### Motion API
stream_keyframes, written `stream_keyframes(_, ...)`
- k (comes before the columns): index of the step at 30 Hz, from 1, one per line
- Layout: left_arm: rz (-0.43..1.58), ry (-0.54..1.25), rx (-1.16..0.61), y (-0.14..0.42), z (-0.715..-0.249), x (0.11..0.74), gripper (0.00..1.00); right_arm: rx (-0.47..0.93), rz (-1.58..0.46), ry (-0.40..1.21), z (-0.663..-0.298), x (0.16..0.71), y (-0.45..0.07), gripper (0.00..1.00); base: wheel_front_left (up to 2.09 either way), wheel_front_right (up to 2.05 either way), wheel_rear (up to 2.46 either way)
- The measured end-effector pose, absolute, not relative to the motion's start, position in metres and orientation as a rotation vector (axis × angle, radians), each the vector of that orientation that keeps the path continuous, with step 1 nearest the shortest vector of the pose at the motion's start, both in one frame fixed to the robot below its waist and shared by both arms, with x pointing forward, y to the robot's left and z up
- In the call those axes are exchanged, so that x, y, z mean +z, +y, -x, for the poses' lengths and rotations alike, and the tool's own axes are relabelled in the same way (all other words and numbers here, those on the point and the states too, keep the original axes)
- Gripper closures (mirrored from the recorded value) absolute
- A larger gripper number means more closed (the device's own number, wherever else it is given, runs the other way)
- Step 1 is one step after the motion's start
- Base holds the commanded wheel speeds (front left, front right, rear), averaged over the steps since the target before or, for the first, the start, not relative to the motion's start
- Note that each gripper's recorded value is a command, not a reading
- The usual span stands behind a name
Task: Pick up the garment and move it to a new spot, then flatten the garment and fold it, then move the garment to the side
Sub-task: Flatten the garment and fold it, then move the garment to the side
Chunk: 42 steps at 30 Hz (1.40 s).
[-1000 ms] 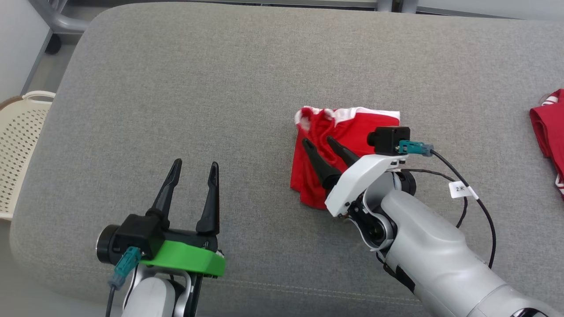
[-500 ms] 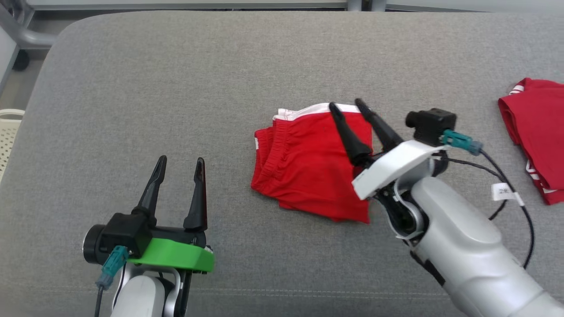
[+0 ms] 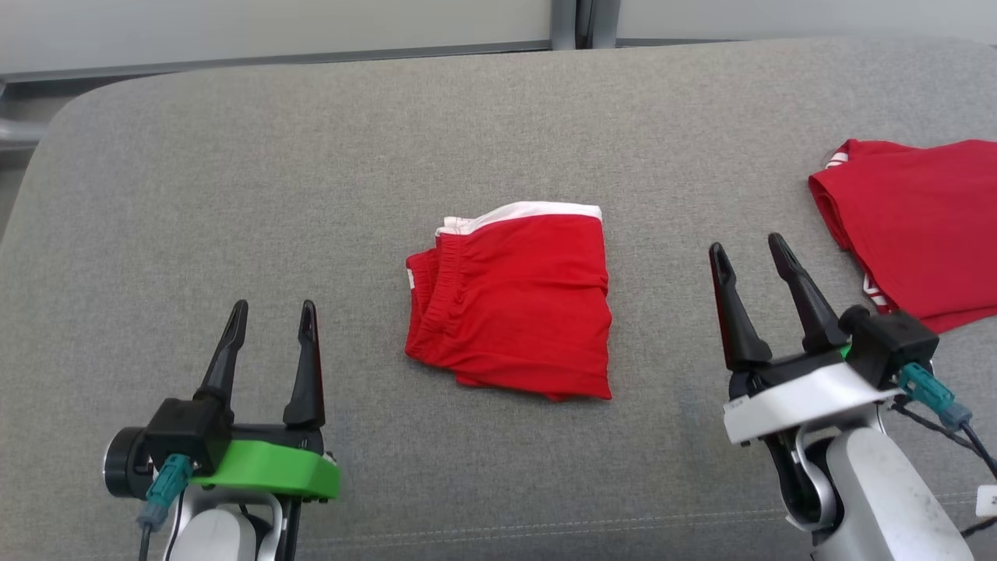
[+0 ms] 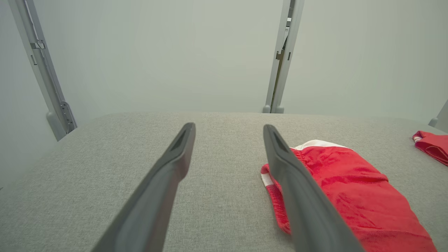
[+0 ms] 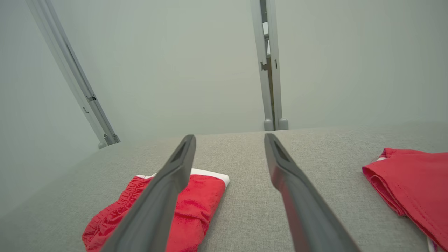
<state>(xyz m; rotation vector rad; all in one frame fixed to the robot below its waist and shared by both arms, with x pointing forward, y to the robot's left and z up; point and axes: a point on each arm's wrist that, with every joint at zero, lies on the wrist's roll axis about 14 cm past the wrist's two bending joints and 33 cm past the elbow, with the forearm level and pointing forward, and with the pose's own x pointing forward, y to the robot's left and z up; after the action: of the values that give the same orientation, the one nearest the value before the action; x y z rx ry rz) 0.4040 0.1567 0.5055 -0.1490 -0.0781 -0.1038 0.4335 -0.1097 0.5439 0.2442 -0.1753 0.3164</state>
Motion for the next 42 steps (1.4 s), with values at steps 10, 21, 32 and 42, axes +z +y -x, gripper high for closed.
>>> stream_keyframes(10,0.142,-0.057,-0.081,0.162,-0.383,0.500,0.00,0.246,-0.196,-0.146,-0.397,0.531,-0.132,0.00,0.00,0.00,0.00)
stream_keyframes(21,0.151,-0.070,-0.035,0.174,-0.376,0.505,0.00,0.246,-0.199,-0.147,-0.389,0.532,-0.130,0.00,0.00,0.00,0.00)
stream_keyframes(32,0.151,-0.072,-0.030,0.175,-0.373,0.505,0.00,0.254,-0.202,-0.143,-0.388,0.531,-0.126,0.00,0.00,0.00,0.00)
stream_keyframes(42,0.158,-0.085,-0.013,0.181,-0.365,0.510,0.00,0.296,-0.213,-0.025,-0.406,0.498,-0.121,0.00,0.00,0.00,0.00)
